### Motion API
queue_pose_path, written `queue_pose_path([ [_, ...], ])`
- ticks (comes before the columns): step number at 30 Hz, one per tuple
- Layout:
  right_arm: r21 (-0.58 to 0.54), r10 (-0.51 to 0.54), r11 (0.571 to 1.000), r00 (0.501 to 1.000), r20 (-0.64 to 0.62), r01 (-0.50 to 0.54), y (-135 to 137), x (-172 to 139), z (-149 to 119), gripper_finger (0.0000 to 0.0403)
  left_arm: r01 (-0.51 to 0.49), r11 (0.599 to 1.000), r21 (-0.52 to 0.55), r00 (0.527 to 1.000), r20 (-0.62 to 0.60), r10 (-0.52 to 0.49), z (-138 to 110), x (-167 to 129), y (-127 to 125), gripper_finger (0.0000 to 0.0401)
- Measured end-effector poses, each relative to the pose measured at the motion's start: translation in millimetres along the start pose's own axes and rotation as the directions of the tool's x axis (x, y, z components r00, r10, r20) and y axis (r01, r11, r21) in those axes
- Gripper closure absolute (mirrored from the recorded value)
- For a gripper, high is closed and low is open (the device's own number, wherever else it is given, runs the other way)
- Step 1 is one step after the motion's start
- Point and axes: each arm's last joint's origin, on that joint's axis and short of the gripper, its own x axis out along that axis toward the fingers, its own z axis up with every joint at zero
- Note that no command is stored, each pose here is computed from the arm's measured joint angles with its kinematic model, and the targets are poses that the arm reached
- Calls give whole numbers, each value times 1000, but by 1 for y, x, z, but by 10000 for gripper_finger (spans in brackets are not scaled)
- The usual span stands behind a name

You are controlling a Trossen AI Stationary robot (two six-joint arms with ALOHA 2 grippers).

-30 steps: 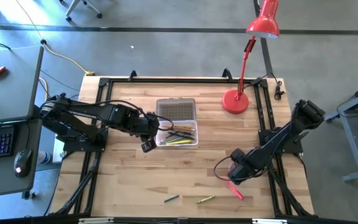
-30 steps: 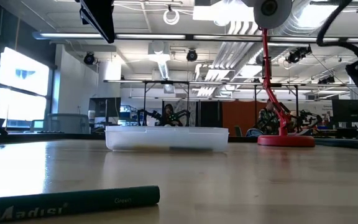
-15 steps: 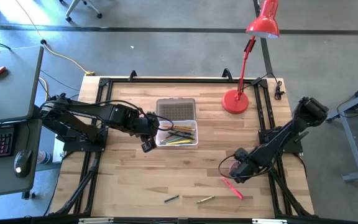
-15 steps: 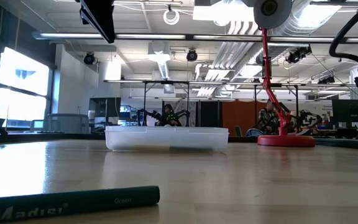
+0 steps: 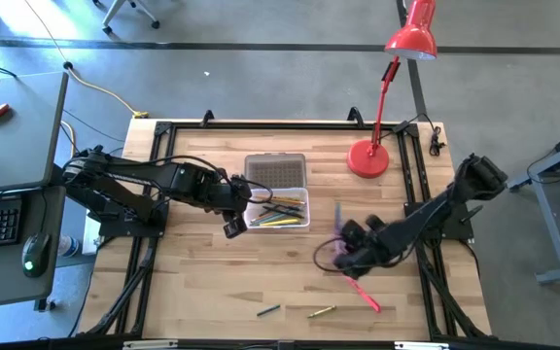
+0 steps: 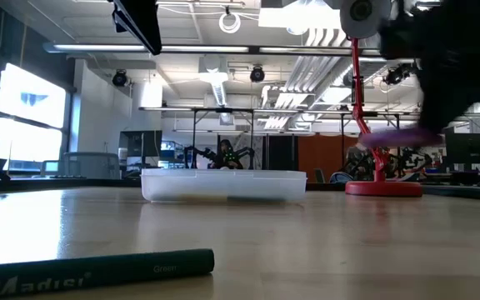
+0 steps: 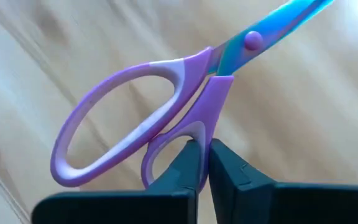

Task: Pick & place school supplies into a supply box
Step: Put the violet scissors into the supply box

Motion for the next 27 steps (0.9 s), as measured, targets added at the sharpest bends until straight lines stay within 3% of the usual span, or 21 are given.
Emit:
queue_pose_path([
  [5, -121, 41, 993, 981, 189, -18, 5, 5, 55, 399, 1, 1000, 0, 1000, 1, -1, 0, 0, 0, 306],
  [10, -284, 247, 941, 946, 212, -183, 8, 33, 104, 401, 1, 1000, 0, 1000, 2, -1, 0, 0, 0, 306],
  [13, -481, 330, 848, 931, 157, -220, 9, 49, 117, 400, -1, 1000, 2, 1000, -1, 1, 0, 0, 0, 306],
  [16, -662, 290, 733, 952, 99, -154, 4, 57, 122, 401, -1, 1000, 22, 1000, -2, 1, 0, 0, 0, 306],
  [18, -726, 263, 680, 959, 105, -107, -1, 59, 130, 401, 0, 999, 35, 1000, -1, 0, 0, 0, 0, 306],
  [21, -720, 251, 692, 952, 176, -50, -11, 60, 149, 402, 1, 999, 43, 1000, 2, -1, 0, 0, 0, 306],
  [24, -697, 293, 712, 937, 189, -82, -23, 63, 167, 402, 5, 999, 41, 1000, 10, -6, 1, 0, -1, 306],
  [27, -755, 327, 649, 930, 167, -93, -30, 71, 179, 402, 6, 999, 41, 1000, 9, -6, 1, 0, -1, 306],
])
